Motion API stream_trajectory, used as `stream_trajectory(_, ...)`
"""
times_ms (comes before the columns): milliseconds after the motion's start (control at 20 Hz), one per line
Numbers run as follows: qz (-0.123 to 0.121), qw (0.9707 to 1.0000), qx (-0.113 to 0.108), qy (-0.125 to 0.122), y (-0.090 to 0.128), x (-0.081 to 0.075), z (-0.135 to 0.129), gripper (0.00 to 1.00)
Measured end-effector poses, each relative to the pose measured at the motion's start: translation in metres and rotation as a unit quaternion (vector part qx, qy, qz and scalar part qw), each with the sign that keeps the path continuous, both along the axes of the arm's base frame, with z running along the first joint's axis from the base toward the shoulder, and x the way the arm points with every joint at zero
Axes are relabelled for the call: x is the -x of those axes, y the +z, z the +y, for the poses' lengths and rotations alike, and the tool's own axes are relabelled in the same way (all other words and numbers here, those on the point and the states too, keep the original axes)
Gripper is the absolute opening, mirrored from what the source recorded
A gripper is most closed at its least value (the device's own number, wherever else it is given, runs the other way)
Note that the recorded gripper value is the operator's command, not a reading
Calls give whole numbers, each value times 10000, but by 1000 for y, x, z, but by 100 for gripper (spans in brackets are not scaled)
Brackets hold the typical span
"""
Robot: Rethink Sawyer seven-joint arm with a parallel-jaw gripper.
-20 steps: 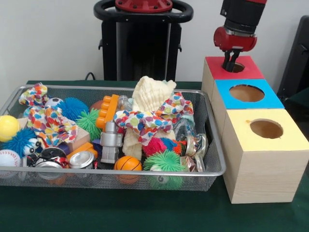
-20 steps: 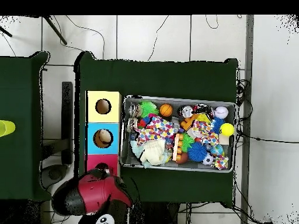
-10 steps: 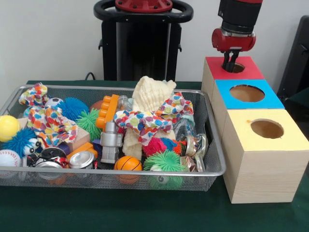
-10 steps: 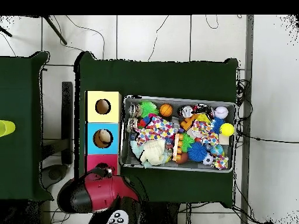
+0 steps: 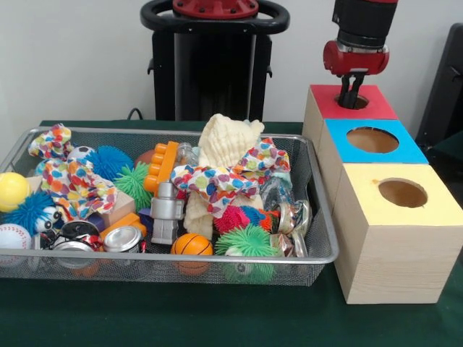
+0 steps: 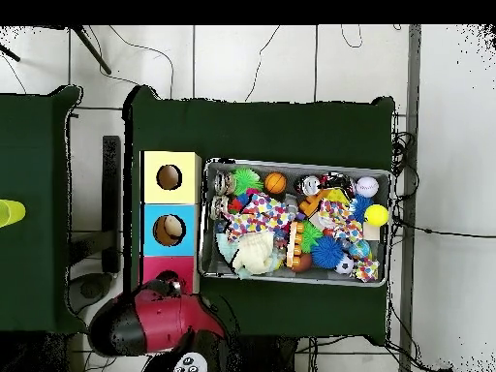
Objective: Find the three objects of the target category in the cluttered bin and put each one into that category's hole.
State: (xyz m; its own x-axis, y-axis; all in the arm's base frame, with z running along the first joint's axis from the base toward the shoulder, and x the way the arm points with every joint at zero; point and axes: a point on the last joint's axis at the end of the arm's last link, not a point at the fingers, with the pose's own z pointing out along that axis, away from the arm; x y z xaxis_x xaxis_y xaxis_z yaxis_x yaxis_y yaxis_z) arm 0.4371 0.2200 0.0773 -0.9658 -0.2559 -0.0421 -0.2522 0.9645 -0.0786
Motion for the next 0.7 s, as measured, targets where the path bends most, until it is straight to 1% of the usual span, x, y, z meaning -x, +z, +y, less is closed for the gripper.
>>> stream_trajectory(100, -5, 10000, -2, 2, 1, 2, 5, 0)
stream_trajectory(150, -11, 10000, -7, 12, 1, 4, 12, 0)
stream_trajectory(400, -37, 10000, -7, 6, 3, 6, 23, 0)
stream_trajectory(700, -115, 9999, 30, -96, 13, 2, 18, 0)
